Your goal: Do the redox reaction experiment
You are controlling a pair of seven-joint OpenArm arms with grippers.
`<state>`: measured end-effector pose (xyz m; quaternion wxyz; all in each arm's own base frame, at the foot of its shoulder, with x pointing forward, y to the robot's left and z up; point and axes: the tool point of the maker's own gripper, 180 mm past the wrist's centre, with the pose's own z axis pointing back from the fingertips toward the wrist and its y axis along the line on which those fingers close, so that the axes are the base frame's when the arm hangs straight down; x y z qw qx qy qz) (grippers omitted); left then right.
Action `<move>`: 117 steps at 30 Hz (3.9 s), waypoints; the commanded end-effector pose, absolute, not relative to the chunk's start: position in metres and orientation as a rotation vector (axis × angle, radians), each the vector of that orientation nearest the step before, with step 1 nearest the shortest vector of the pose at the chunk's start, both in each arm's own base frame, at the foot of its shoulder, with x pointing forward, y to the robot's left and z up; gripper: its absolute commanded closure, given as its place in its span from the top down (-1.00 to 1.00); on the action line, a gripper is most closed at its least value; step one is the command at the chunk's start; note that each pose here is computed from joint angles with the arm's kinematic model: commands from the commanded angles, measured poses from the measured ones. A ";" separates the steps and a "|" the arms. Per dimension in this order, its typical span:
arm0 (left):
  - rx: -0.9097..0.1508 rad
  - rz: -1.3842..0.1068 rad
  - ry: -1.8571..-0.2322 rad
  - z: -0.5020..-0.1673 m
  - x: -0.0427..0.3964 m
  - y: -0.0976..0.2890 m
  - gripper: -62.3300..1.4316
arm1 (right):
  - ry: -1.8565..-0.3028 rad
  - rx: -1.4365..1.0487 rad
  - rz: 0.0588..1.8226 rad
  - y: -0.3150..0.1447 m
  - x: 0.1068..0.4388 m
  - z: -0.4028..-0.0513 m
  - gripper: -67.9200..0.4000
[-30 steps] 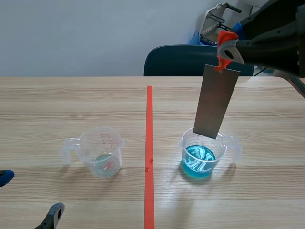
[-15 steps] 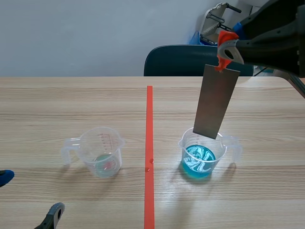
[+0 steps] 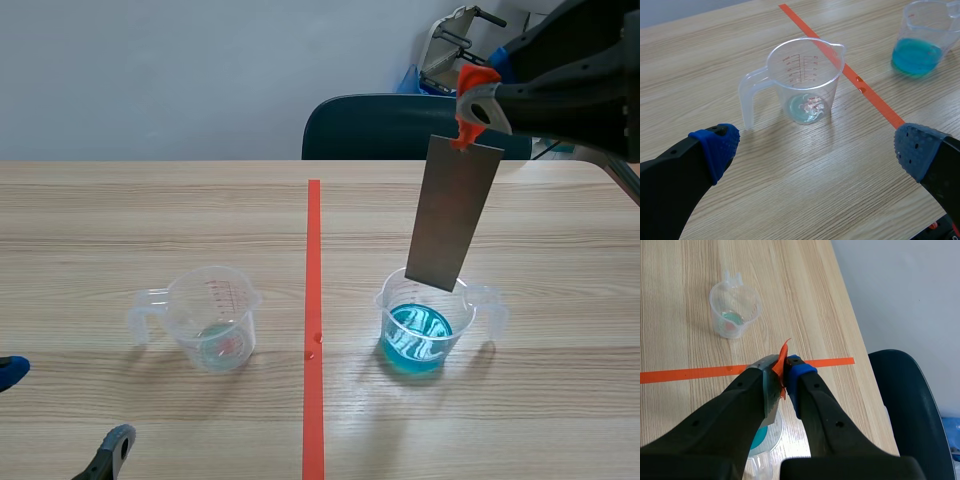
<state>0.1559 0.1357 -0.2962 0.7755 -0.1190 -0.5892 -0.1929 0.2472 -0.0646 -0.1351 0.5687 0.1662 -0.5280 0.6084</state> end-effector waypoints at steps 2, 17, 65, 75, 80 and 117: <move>-0.277 -0.417 -1.306 -0.288 0.158 0.131 1.00 | -1.270 0.385 1.431 -0.066 0.250 -0.126 -0.96; -0.277 -0.417 -1.306 -0.288 0.158 0.131 1.00 | -1.270 0.385 1.431 -0.066 0.250 -0.126 -0.96; -0.277 -0.417 -1.307 -0.288 0.158 0.131 1.00 | -1.370 0.379 1.404 -0.056 0.259 -0.110 -0.97; -0.277 -0.417 -1.307 -0.288 0.158 0.131 1.00 | -1.373 0.424 1.457 -0.016 0.262 -0.111 -0.97; -0.277 -0.417 -1.306 -0.288 0.158 0.131 1.00 | -1.375 0.476 1.500 0.015 0.257 -0.110 -0.97; -0.277 -0.417 -1.307 -0.288 0.158 0.131 1.00 | -1.274 0.693 1.560 0.131 0.259 -0.120 -0.96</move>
